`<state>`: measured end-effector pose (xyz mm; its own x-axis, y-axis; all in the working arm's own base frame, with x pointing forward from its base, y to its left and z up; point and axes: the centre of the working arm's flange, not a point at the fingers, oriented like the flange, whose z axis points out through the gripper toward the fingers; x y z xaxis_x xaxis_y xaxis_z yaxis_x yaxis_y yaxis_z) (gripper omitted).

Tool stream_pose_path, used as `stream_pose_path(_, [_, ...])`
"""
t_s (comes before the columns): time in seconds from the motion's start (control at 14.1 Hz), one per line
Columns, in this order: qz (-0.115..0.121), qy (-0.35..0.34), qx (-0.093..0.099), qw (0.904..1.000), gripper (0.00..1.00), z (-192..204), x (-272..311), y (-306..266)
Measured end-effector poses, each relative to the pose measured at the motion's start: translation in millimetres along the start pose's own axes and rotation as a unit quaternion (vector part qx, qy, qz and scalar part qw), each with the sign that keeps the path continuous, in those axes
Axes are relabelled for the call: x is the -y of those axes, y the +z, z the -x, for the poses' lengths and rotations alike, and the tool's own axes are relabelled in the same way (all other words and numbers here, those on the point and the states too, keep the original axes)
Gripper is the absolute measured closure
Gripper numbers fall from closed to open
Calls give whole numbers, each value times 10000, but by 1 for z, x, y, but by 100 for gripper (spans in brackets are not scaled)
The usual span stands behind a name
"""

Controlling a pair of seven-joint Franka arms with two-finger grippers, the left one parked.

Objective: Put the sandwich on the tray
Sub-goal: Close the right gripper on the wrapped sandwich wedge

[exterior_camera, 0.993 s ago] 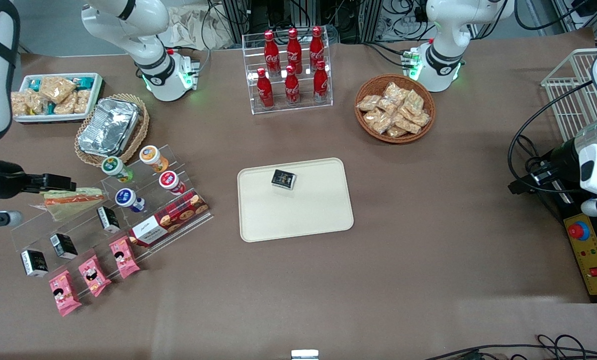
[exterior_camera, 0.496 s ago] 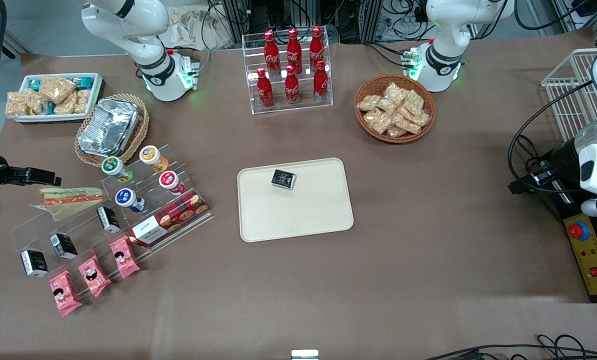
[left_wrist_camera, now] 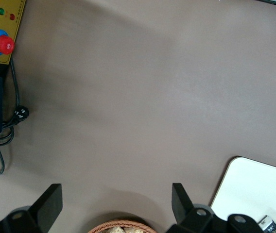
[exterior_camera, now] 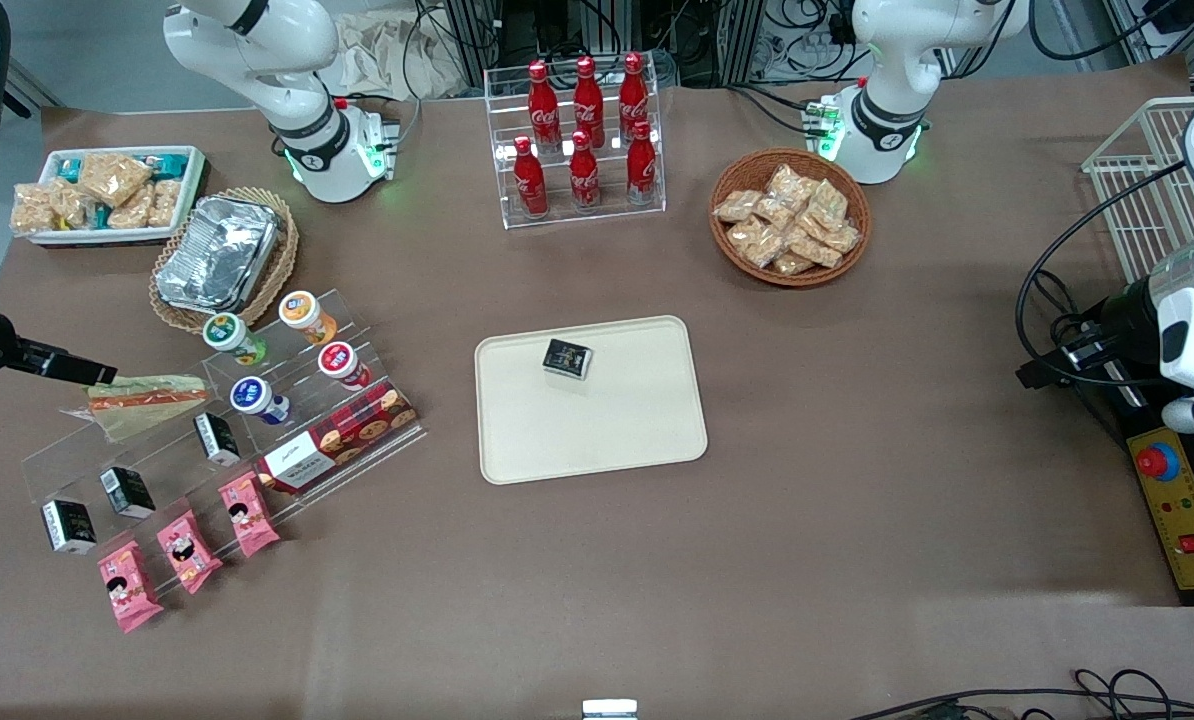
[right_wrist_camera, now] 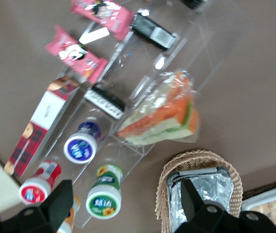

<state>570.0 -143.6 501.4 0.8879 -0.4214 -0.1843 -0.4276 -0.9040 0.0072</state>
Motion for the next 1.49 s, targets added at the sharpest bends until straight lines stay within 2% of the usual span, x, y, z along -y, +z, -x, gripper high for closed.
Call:
stream_pose_path(0.28, [-48,917,75,9958,1,-10,-49,28])
stream_pose_path(0.43, [-134,1238,31,9922,1,-14,-62,44])
stream_pose_path(0.78, [-174,2132,-130,9768,1,-21,-56,70])
stream_pose_path(1.06, [-254,2371,-174,9710,1,-31,-52,84])
stream_pose_path(1.49, [-192,2404,-103,9704,3,-39,-51,104])
